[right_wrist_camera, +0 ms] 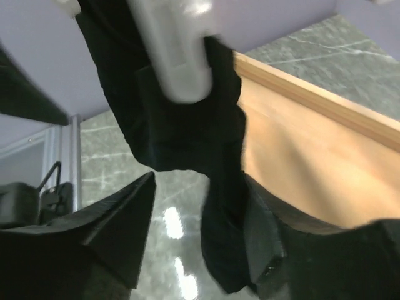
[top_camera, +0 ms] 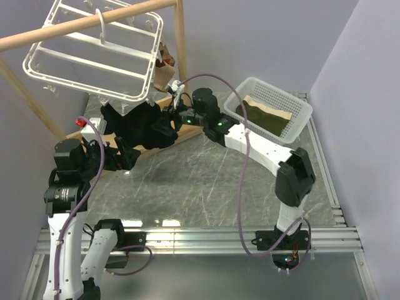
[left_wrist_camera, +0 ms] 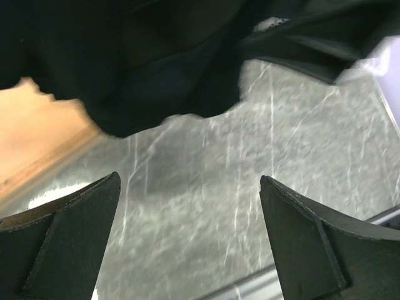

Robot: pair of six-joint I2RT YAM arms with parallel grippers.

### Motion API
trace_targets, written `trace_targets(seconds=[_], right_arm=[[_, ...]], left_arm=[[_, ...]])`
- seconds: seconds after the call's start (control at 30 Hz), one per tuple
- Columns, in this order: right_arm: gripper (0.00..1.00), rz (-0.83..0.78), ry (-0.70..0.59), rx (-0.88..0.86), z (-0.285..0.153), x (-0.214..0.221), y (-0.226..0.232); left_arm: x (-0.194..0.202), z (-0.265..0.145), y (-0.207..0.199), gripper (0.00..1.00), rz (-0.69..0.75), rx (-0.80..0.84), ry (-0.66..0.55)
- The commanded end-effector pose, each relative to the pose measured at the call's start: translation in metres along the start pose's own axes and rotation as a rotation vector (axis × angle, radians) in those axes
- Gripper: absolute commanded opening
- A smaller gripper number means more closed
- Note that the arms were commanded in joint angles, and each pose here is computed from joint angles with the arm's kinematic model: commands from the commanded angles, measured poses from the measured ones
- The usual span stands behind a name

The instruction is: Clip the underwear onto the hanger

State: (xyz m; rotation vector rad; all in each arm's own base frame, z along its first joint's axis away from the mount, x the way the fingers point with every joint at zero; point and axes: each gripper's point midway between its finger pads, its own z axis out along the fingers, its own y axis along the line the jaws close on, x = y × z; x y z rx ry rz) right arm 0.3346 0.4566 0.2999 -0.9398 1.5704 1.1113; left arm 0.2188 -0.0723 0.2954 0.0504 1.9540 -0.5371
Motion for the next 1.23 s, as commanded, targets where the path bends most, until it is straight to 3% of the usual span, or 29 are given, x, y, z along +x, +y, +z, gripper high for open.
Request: trace_targets(seconds=[0.0, 0.07, 0.17, 0.43, 0.7, 0.93, 1.2], right_arm=[[0.68, -0.026, -0.108, 0.039, -0.042, -0.052, 0.020], [0.75, -0.026, -0.108, 0.067, -0.061, -0.051, 0.026], [0.78, -0.039, -0.103, 0.125, -0.095, -0.046, 0.028], [0.81, -0.047, -0.125, 0.319, -0.204, -0.030, 0.009], [0.85, -0.051, -0.164, 0.510, -0.291, 0.016, -0.004], [0.96, 0.005, -0.176, 0.607, -0.332, 0.068, -0.006], [0.98, -0.034, -0.214, 0.701, -0.359, 0.076, -0.004]], left_arm=[[-0.001, -0.011, 0.003, 0.99, 0.049, -0.032, 0.027], [0.001, -0.012, 0.004, 0.99, 0.040, -0.047, 0.036], [-0.004, -0.016, 0.002, 0.99, 0.087, -0.036, 0.026], [-0.009, -0.008, 0.022, 0.99, 0.161, -0.112, 0.054], [-0.013, -0.003, 0.039, 0.99, 0.230, -0.174, 0.043], [-0.017, -0.003, 0.047, 0.99, 0.260, -0.212, 0.025], [-0.023, 0.000, 0.035, 0.99, 0.261, -0.151, 0.011]])
